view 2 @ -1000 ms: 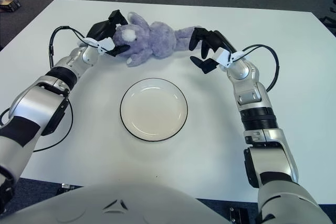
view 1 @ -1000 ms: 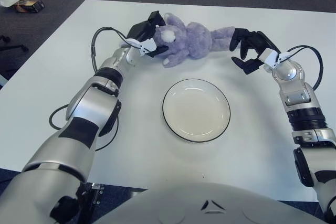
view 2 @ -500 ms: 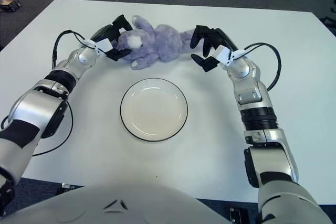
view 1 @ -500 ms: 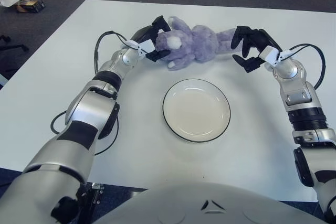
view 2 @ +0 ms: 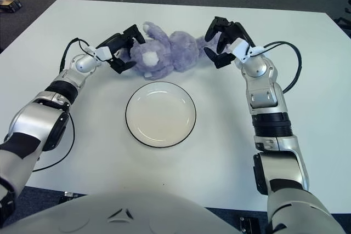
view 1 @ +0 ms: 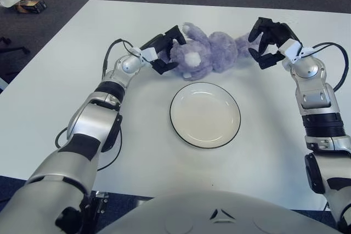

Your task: Put the doll into the plate.

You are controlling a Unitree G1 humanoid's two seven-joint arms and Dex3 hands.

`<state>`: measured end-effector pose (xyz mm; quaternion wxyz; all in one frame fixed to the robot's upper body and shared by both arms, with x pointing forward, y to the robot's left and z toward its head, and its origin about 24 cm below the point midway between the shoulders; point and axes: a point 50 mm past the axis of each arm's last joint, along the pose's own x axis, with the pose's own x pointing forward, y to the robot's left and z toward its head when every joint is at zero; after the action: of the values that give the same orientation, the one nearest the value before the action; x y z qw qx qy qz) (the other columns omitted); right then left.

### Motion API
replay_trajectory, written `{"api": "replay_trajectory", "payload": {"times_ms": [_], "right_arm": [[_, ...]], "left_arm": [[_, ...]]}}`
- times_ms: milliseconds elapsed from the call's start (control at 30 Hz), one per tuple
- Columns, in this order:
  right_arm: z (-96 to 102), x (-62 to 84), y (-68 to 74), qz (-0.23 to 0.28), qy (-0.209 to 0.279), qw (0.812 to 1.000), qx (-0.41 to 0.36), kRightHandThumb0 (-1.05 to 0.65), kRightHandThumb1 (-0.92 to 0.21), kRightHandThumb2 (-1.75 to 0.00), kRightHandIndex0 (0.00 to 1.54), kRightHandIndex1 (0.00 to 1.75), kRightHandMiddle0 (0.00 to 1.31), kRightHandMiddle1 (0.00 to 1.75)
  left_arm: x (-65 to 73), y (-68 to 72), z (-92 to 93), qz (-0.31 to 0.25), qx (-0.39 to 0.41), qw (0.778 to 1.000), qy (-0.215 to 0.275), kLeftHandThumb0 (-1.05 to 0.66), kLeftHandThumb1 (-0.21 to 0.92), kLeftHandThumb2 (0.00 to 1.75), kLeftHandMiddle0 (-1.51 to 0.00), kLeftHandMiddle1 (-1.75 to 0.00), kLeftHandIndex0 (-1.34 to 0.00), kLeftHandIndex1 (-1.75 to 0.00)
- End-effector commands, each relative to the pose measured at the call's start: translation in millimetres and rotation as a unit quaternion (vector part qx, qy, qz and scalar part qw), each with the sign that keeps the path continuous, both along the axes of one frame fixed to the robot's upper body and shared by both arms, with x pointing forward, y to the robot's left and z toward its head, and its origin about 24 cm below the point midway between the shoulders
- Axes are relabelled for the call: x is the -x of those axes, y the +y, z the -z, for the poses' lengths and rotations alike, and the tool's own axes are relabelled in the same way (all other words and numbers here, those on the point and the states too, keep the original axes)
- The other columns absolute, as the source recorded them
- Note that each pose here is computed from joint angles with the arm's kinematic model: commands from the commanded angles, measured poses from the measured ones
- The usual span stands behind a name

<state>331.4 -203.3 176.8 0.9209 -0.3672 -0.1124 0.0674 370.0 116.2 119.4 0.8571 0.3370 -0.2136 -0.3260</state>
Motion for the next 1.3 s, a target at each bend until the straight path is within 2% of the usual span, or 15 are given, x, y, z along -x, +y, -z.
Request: {"api": "replay_trajectory", "payload": {"times_ms": [0,200,333,467,533,667,700,733,833,933,967,1067,1267], "right_arm": [[-6.3,-0.9,2.3,0.01,-0.02,1.0,-0.005,-0.01,-0.27,-1.38,0.66,1.75,0.42,1.71],[-8.3,-4.4,8.3,0.014,-0.047,0.998,0.029,-0.01,-0.25,-1.38,0.68,1.75,0.47,1.65],[-9.8,-8.0,14.1,0.003,-0.08,0.991,0.11,-0.01,-0.23,-1.4,0.7,1.75,0.5,1.62],[-8.5,-9.8,14.7,-0.004,-0.084,0.986,0.145,-0.01,-0.31,-1.31,0.65,1.75,0.43,1.63],[-6.4,-11.8,15.5,-0.008,-0.075,0.983,0.169,-0.01,-0.38,-1.23,0.59,1.75,0.38,1.64],[-1.6,-14.1,16.9,-0.021,-0.048,0.974,0.219,-0.01,-0.63,-0.94,0.41,1.75,0.17,1.71],[-0.9,-14.2,17.0,-0.026,-0.038,0.972,0.231,-0.27,-0.66,-0.87,0.33,1.69,0.11,1.62],[-0.5,-14.3,17.0,-0.029,-0.033,0.97,0.237,-0.45,-0.69,-0.82,0.27,1.64,0.07,1.53],[0.8,-15.3,18.0,-0.039,-0.014,0.966,0.254,-0.67,-0.72,-0.73,0.19,1.54,0.02,1.37],[2.4,-16.9,18.8,-0.053,0.014,0.96,0.276,-0.78,-0.74,-0.65,0.13,1.44,0.01,1.2],[3.8,-19.7,18.9,-0.062,0.037,0.955,0.289,-0.8,-0.74,-0.63,0.13,1.42,0.0,1.18],[6.3,-25.8,18.5,-0.079,0.083,0.944,0.309,-0.89,-0.77,-0.53,0.06,1.31,0.0,0.94],[11.6,-42.2,19.0,-0.096,0.142,0.931,0.322,-0.96,-0.77,-0.46,0.01,1.16,0.0,0.77]], "left_arm": [[5.7,0.9,8.0,0.016,-0.004,1.0,0.007,0.48,0.26,1.28,-0.71,-1.61,-0.29,-1.75],[9.0,-1.2,8.1,0.026,0.003,1.0,-0.004,0.48,0.26,1.28,-0.72,-1.61,-0.28,-1.75],[10.5,-2.6,7.7,0.028,-0.003,0.999,-0.019,0.48,0.25,1.29,-0.72,-1.61,-0.27,-1.75],[11.0,-3.6,7.9,0.028,-0.006,0.999,-0.025,0.48,0.26,1.28,-0.7,-1.62,-0.24,-1.75],[11.3,-4.5,8.2,0.028,-0.009,0.999,-0.028,0.48,0.27,1.28,-0.7,-1.62,-0.24,-1.75],[11.5,-5.8,8.9,0.026,-0.017,0.999,-0.034,0.47,0.29,1.27,-0.68,-1.64,-0.21,-1.75],[11.5,-6.1,9.2,0.026,-0.019,0.999,-0.035,0.47,0.29,1.27,-0.66,-1.65,-0.21,-1.75],[11.6,-6.3,9.5,0.025,-0.02,0.999,-0.036,0.47,0.3,1.27,-0.66,-1.66,-0.2,-1.75],[11.6,-6.5,10.0,0.023,-0.02,0.999,-0.037,0.46,0.3,1.26,-0.65,-1.67,-0.19,-1.75],[11.7,-6.5,10.6,0.022,-0.018,0.999,-0.035,0.46,0.31,1.27,-0.64,-1.68,-0.18,-1.75],[11.7,-6.5,10.8,0.022,-0.017,0.999,-0.034,0.46,0.31,1.27,-0.64,-1.68,-0.18,-1.75],[11.8,-6.5,11.5,0.022,-0.016,0.999,-0.031,0.46,0.32,1.27,-0.62,-1.7,-0.17,-1.75],[11.8,-6.2,11.8,0.023,-0.019,0.999,-0.031,0.46,0.33,1.27,-0.61,-1.71,-0.16,-1.75]]}}
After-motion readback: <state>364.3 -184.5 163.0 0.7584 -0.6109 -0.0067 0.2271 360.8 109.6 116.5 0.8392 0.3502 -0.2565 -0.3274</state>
